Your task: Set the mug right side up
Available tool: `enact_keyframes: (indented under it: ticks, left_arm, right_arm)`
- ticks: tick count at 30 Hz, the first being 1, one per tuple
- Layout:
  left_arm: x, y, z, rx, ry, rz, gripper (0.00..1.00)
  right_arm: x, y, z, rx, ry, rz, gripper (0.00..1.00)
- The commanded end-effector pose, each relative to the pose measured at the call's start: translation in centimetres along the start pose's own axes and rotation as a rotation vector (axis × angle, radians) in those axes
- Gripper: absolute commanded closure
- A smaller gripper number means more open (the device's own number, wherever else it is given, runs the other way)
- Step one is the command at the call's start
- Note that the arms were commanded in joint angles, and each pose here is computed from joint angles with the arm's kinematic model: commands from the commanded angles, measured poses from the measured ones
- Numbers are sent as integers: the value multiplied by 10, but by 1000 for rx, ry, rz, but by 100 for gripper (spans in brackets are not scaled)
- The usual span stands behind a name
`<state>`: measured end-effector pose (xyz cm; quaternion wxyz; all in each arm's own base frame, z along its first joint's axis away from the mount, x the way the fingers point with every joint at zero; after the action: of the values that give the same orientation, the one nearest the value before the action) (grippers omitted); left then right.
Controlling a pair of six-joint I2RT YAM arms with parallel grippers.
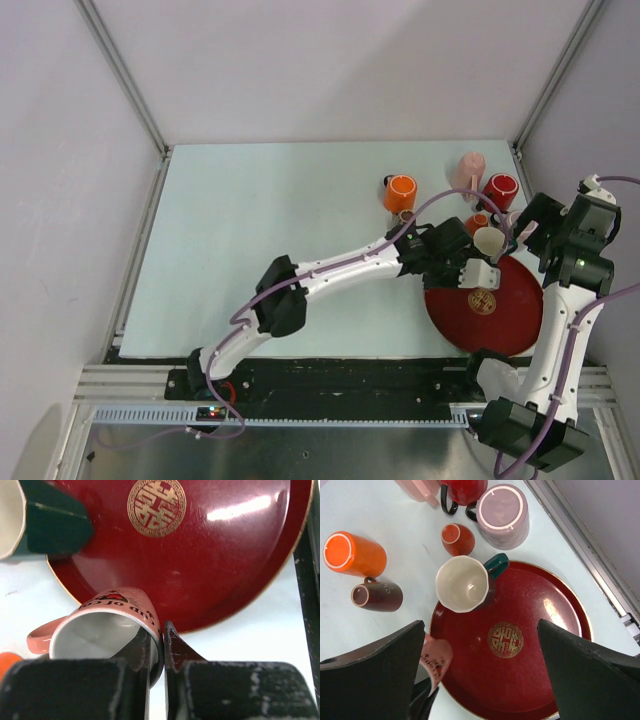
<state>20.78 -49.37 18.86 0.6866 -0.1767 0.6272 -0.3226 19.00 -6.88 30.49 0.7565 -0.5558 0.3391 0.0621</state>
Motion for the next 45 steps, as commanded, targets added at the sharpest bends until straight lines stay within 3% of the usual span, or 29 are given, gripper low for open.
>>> enact_keyframes:
  ticks: [1,15,17,21,30,34,38,42,45]
  left_arm:
    - [2,-26,18,67,-65,-90,100]
    - [45,-1,19,113,-13,-34,100]
    - [45,1,22,106,-10,-36,91]
    - [35,-5,29,104,-29,-63,54]
    - [-1,-19,47,109,-92,-114,31]
    - [-27,-27,35,130,-40,-154,22]
    - [-79,-42,23,103,-27,-195,18]
    - [-149,-41,25,-8,13,-275,16]
    - [-193,-16,32,-133,0,-281,16]
  right_arm:
    - [-9,-6,3,9,-28,-57,1]
    - [-4,0,4,9,-46,-32,1]
    - [-3,0,4,9,-49,-27,1]
    - [-1,-1,4,12,-49,-22,1]
    - [3,-1,7,12,-83,-9,1]
    - [1,1,7,7,-86,0,0]
    - [-3,3,11,-13,-138,1,1]
    - [-8,9,23,-38,-273,25,3]
    - [-8,19,33,-112,-358,70,7]
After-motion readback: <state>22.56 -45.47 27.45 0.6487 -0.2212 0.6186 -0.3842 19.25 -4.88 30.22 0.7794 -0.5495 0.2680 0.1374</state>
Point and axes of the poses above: each gripper's point midway between its finger pads, its own x axis out along the fingers, its own z axis along the line the jaws close on, y = z × x, the point moved 8 cm from there along -x, back along the fingers, and after that the axes turned 5 degrees about -x, right-handed, at the moved point
